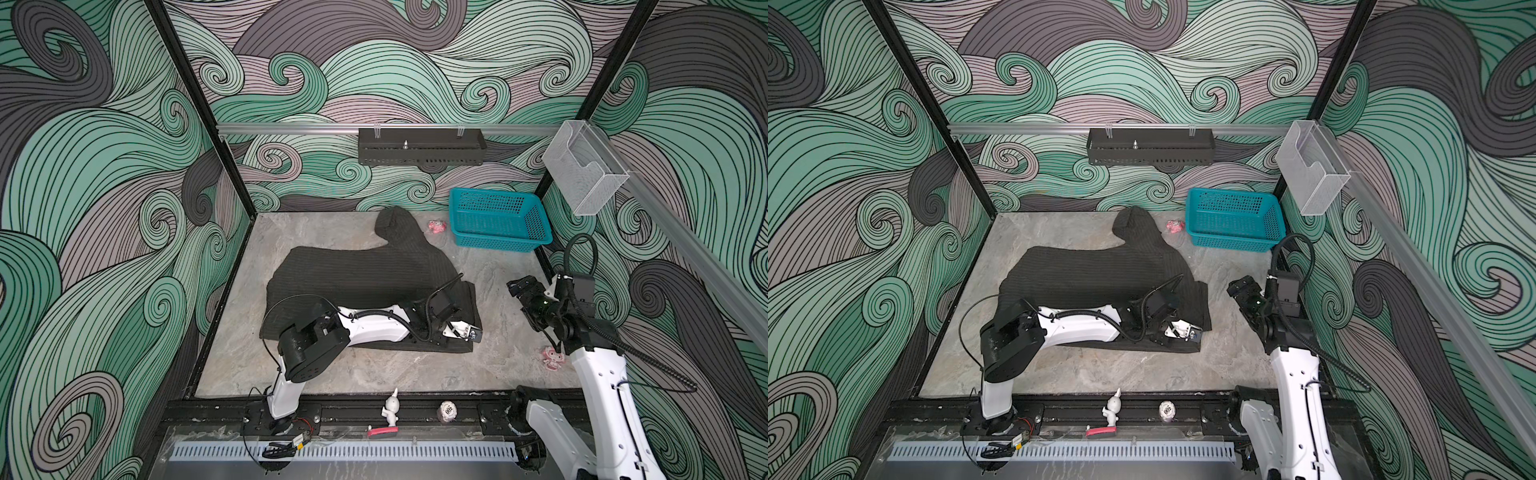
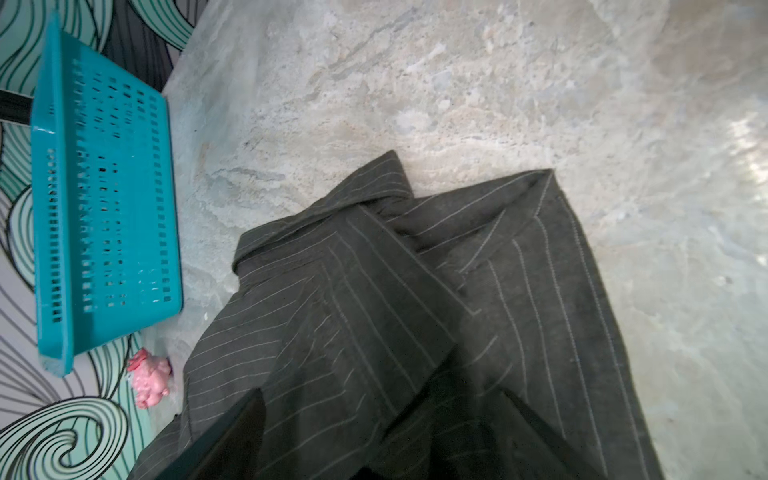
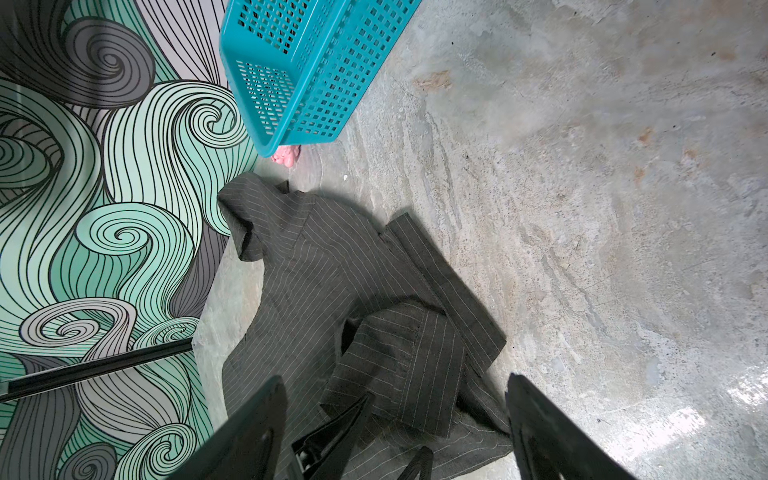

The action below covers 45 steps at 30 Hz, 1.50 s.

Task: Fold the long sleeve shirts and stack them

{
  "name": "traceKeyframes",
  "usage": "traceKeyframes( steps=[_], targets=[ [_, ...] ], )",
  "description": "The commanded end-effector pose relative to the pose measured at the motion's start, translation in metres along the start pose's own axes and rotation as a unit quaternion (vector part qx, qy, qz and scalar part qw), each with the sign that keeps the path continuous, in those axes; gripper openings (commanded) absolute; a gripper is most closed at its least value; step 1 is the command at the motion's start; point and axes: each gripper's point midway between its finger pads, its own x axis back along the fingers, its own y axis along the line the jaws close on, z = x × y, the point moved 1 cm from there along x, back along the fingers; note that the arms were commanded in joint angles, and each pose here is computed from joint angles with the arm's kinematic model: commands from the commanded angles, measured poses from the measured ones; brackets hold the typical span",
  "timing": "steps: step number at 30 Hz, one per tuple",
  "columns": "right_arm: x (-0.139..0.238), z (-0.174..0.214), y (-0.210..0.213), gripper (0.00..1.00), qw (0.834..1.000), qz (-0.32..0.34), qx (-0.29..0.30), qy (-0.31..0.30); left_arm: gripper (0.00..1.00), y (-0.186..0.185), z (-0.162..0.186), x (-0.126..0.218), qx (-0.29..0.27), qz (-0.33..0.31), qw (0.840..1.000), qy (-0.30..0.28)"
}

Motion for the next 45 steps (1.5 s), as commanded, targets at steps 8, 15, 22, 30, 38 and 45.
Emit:
traceKeyframes(
  steps=[8,15,22,30,38,45],
  targets=[
    [0.0,-0.004,0.005,0.83,1.0,-0.008,0.009,-0.002,0.63,0.022,-0.023,-0.016,-0.017,-0.017,0.999,-0.022],
    [-0.003,-0.002,0.002,0.82,1.0,-0.005,0.008,0.003,0.32,0.023,-0.023,-0.013,-0.018,-0.007,1.0,-0.02],
    [-0.003,0.0,0.003,0.82,1.0,-0.008,0.009,0.008,0.07,0.016,-0.023,-0.023,0.0,0.012,1.0,-0.023],
    [-0.009,0.005,0.003,0.8,1.0,-0.011,0.009,0.027,0.0,0.128,-0.018,0.079,0.223,-0.116,0.967,-0.032],
    [-0.037,0.028,0.015,0.76,0.994,-0.021,0.042,0.1,0.0,0.159,0.023,0.213,0.481,-0.19,0.847,-0.125],
    [-0.069,0.081,0.037,0.76,0.97,-0.007,0.131,0.206,0.0,0.124,0.054,0.256,0.589,-0.201,0.763,-0.175]
  ],
)
